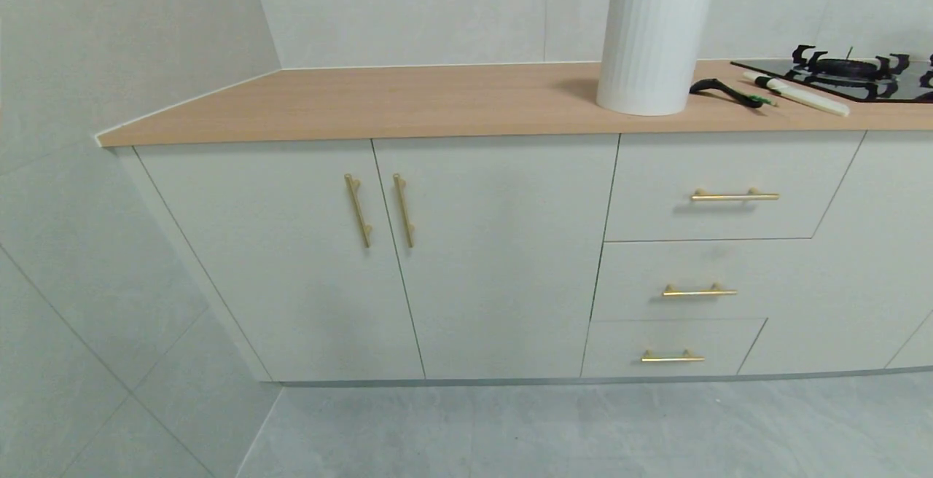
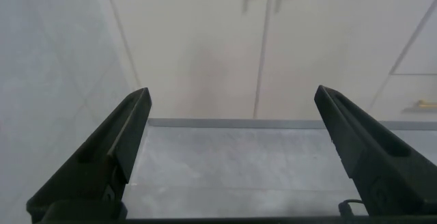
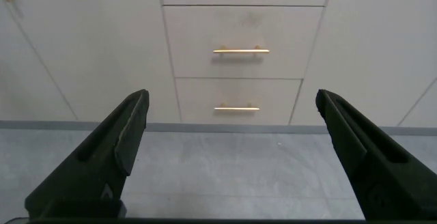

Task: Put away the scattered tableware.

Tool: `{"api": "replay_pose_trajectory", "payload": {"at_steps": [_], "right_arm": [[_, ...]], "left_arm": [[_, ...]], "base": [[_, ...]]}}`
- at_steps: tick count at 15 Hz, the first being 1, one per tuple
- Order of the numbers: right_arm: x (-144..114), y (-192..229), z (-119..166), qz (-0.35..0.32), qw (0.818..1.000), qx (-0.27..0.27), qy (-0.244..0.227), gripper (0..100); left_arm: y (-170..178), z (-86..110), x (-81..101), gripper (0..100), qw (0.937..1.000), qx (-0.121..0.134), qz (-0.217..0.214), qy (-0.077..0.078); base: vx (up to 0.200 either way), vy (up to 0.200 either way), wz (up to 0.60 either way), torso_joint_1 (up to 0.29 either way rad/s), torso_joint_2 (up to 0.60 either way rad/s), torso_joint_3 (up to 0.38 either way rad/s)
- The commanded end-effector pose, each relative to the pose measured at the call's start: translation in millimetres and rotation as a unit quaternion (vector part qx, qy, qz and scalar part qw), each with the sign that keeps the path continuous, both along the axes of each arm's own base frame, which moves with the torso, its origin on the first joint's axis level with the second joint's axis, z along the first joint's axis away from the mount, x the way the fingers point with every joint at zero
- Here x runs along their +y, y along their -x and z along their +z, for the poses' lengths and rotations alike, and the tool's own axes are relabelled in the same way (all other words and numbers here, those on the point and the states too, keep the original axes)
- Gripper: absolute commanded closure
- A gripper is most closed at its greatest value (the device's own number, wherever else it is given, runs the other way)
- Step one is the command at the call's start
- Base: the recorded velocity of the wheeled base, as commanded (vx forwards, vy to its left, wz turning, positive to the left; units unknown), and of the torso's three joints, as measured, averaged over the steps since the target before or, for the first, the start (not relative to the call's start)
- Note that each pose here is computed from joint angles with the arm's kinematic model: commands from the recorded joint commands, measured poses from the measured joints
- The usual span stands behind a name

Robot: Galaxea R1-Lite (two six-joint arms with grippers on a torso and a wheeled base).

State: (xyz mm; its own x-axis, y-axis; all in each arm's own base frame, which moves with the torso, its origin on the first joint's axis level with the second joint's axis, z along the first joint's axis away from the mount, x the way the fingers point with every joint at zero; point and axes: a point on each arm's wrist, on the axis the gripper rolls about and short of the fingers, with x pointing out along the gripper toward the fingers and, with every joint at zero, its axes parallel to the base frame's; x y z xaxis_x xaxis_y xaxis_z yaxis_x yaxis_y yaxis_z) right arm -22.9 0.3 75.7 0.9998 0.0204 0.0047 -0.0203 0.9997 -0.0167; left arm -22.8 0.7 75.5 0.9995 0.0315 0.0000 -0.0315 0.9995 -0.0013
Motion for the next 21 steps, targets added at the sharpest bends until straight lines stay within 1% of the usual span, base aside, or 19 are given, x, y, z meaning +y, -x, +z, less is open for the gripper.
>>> {"api": "replay_pose_trajectory", "payload": {"at_steps": [1, 10, 21], "right_arm": [[0.0, -0.1, 0.1, 0.001, 1.000, 0.001, 0.000, 0], [0.0, -0.1, 0.1, 0.001, 1.000, 0.001, -0.002, 0], [0.0, -0.1, 0.1, 0.000, 1.000, 0.001, -0.002, 0]], "left_arm": [[0.0, 0.0, 0.0, 0, 1.0000, 0.000, 0.000, 0.000], [-0.1, 0.0, 0.0, 0, 1.0000, 0.001, 0.000, 0.000], [0.0, 0.0, 0.0, 0, 1.0000, 0.000, 0.000, 0.000]], "base": [[0.000, -0.200, 0.00, 0.002, 0.00, -0.002], [0.000, -0.200, 0.00, 0.001, 0.00, -0.001], [0.000, 0.000, 0.00, 0.000, 0.00, 0.000]]}}
